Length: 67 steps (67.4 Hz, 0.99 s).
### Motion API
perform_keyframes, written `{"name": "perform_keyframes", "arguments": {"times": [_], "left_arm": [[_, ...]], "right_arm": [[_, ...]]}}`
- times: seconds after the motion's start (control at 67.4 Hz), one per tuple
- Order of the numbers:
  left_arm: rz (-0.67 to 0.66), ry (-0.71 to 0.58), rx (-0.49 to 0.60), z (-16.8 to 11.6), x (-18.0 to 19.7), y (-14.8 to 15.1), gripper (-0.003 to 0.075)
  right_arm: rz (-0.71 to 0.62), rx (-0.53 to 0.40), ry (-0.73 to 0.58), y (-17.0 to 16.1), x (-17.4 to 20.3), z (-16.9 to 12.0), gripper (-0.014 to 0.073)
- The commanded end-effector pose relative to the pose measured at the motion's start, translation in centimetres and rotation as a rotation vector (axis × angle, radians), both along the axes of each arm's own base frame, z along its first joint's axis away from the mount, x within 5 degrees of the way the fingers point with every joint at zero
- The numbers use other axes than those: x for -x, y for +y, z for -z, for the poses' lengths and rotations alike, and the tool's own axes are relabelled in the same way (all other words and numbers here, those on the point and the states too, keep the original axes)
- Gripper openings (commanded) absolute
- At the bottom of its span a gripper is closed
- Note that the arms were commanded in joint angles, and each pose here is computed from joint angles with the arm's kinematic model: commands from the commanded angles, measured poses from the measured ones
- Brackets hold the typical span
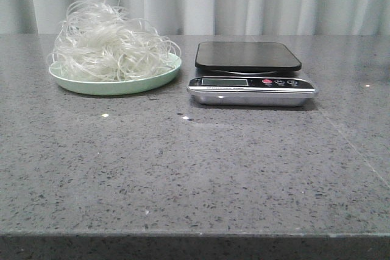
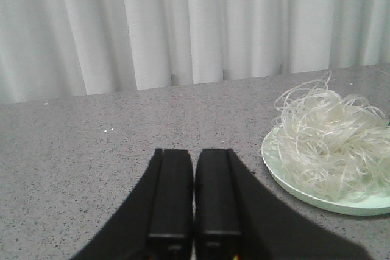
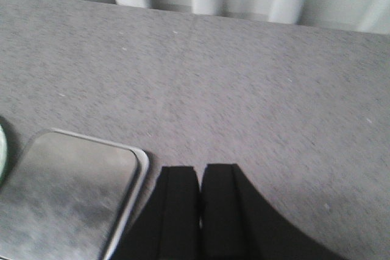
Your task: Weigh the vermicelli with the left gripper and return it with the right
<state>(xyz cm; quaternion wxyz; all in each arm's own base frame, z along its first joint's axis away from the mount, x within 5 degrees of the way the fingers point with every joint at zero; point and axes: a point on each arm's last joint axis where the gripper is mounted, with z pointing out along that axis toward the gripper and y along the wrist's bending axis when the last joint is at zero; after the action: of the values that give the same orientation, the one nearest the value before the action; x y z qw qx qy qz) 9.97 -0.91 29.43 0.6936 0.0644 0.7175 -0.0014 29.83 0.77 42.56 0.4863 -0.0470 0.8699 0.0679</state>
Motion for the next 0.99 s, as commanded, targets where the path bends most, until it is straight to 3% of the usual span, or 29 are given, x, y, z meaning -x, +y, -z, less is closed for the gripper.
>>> {"name": "perform_keyframes", "arguments": {"times": [0.0, 0.326, 0.504, 0.801, 0.979], "left_arm": [[-0.011, -0.101, 0.016, -1.6, 0.0, 0.1, 0.0137], [-0.014, -0.123, 0.018, -1.8, 0.0, 0.1, 0.0137], [-0.014, -0.123, 0.018, -1.8, 0.0, 0.1, 0.0137], [-0.014, -0.123, 0.018, -1.8, 0.0, 0.1, 0.0137], [-0.014, -0.123, 0.018, -1.8, 0.0, 0.1, 0.0137]], "right_arm": [[0.061, 0.047, -0.163, -0.7, 3.3, -0.2, 0.0151], [0.146, 0.072, -0.307, -1.1, 11.4, 7.9, 0.0151], [0.173, 0.076, -0.429, -1.2, 16.3, 10.7, 0.0151], [0.186, 0.070, -0.637, -1.0, 21.9, 11.8, 0.0151], [0.191, 0.067, -0.704, -1.0, 23.0, 11.4, 0.0151]]}}
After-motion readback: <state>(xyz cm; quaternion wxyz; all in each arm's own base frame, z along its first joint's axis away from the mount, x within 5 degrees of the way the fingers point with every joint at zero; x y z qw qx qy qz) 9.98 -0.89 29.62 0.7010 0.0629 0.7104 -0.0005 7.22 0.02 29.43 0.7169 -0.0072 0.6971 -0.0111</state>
